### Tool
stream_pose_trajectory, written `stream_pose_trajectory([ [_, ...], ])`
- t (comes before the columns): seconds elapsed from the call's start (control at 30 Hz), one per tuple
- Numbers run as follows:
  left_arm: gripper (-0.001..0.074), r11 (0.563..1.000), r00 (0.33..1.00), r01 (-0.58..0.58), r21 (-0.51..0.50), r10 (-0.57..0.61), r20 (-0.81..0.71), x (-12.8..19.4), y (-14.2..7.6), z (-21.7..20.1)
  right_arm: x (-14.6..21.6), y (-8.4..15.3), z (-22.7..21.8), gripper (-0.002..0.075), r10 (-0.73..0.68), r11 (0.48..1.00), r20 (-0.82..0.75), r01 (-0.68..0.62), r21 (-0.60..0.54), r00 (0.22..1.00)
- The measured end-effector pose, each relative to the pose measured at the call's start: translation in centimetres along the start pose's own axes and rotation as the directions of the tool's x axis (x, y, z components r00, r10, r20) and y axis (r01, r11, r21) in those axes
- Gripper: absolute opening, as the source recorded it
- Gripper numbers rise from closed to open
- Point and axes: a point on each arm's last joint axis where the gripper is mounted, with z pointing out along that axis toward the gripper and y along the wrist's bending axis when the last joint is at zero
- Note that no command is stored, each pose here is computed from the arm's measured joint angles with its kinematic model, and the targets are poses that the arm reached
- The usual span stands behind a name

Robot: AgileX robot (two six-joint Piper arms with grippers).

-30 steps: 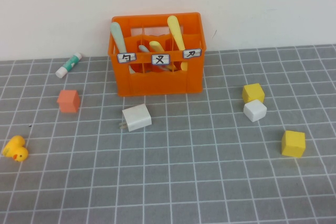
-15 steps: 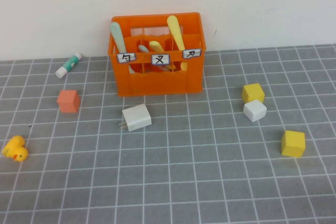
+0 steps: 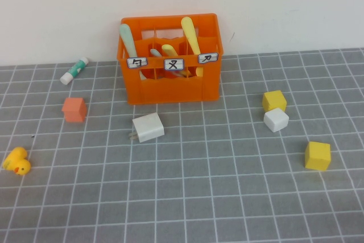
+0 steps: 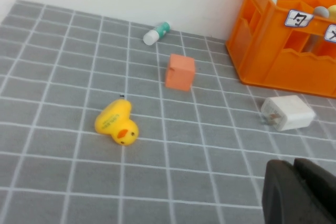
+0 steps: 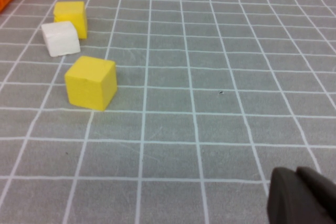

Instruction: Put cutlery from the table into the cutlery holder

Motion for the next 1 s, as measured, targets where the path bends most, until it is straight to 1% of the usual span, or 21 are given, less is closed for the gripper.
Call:
stream_pose_trajectory([
  [0.1, -0.0001, 0.999, 0.999, -0.048, -0.022, 0.049, 0.02, 0.6, 0.4, 0.4, 0.0, 0.0, 0.0, -0.0001, 0.0, 1.0, 0.0, 0.0, 0.0, 1.0],
  [0.2, -0.0001, 0.99, 0.99, -0.12, -0.073, 0.125, 0.07, 2.0, 1.1, 1.0, 0.0, 0.0, 0.0, -0.0001, 0.0, 1.0, 0.0, 0.0, 0.0, 1.0],
  [0.27, -0.0001, 0.983, 0.978, -0.171, -0.067, 0.178, 0.111, 3.0, 1.2, 1.7, 0.0, 0.0, 0.0, -0.0001, 0.0, 1.0, 0.0, 0.0, 0.0, 1.0],
  [0.33, -0.0001, 0.975, 0.96, -0.219, -0.036, 0.222, 0.17, 3.9, 1.0, 2.3, 0.0, 0.0, 0.0, -0.0001, 0.001, 1.0, 0.0, -0.001, -0.001, 1.0],
  [0.37, -0.0001, 0.975, 0.955, -0.221, -0.036, 0.224, 0.194, 4.0, 1.0, 2.4, 0.0, 0.0, 0.0, -0.0001, 0.001, 1.0, 0.0, -0.001, -0.001, 1.0],
  [0.4, -0.0001, 0.979, 0.957, -0.197, -0.042, 0.202, 0.208, 4.0, 1.0, 2.4, 0.0, 0.0, 0.0, -0.0001, 0.001, 1.0, 0.0, -0.001, -0.001, 1.0],
  [0.53, -0.0001, 0.984, 0.967, -0.146, -0.097, 0.163, 0.198, 4.1, 1.3, 2.4, 0.0, 0.0, 0.0, -0.0001, 0.001, 1.0, 0.0, -0.001, -0.001, 1.0],
  [0.6, -0.0001, 0.985, 0.976, -0.131, -0.111, 0.148, 0.163, 4.5, 1.3, 2.5, 0.0, 0.0, 0.0, -0.0001, 0.001, 1.0, 0.0, -0.001, -0.001, 1.0],
  [0.8, -0.0001, 0.987, 0.991, -0.129, -0.095, 0.132, 0.022, 5.9, 1.4, 2.7, 0.0, 0.0, 0.0, -0.0001, 0.001, 1.0, 0.0, -0.001, -0.001, 1.0],
  [0.97, -0.0001, 0.985, 0.989, -0.146, -0.095, 0.146, -0.005, 6.1, 1.4, 2.7, 0.0, 0.0, 0.0, -0.0001, 0.001, 1.0, 0.0, -0.001, -0.001, 1.0],
  [1.0, -0.0001, 0.987, 0.992, -0.127, -0.094, 0.127, -0.008, 6.2, 1.4, 2.7, 0.0, 0.0, 0.0, -0.0001, 0.001, 1.0, 0.0, -0.001, -0.001, 1.0],
])
